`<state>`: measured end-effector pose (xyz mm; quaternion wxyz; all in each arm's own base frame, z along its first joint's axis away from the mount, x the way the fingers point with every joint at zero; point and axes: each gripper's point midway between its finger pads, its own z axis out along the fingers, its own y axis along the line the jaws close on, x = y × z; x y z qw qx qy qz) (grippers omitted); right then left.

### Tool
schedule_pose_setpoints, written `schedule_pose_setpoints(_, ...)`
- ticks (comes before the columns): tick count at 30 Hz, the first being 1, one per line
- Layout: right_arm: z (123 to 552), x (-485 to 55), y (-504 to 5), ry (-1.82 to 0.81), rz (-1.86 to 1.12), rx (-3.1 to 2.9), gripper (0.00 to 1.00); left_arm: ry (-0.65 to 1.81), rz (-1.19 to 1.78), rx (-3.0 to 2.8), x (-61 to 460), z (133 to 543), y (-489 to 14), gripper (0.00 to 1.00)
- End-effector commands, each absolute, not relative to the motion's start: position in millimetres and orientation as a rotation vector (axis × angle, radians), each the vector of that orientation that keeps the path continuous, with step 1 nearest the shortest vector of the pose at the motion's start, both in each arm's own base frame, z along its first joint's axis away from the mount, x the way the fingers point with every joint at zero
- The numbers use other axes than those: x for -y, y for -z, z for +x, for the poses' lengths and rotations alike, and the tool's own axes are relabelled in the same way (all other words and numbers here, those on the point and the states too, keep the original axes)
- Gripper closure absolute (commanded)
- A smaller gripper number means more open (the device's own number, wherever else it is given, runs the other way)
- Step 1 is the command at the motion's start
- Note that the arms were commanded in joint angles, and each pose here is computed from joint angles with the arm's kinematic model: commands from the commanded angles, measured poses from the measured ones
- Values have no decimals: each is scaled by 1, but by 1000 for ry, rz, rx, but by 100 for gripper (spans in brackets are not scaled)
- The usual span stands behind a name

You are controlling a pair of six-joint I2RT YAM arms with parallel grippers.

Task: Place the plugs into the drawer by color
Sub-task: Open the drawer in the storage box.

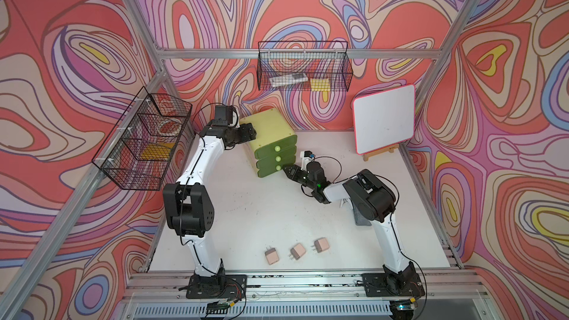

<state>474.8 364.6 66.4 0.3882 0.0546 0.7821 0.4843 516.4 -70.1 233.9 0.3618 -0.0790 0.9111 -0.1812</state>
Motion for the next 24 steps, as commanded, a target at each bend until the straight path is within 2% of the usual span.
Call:
schedule_pose_setpoints(1,480,-374,-71,-1318,139,-1954,70,419,-257,-2506,63,498,-187,19)
schedule_pose_setpoints(12,484,-384,-62,-1389,146,-1942,71,414,-252,-2505,62,497,-187,19)
schedule_pose_setpoints(19,485,-387,-52,-1404,157,-1967,63,415,-255,-2509,62,497,-185,19)
schedule_pose_setpoints(24,487,-392,-51,-1428,154,-1963,65,409,-255,-2511,61,497,-184,19)
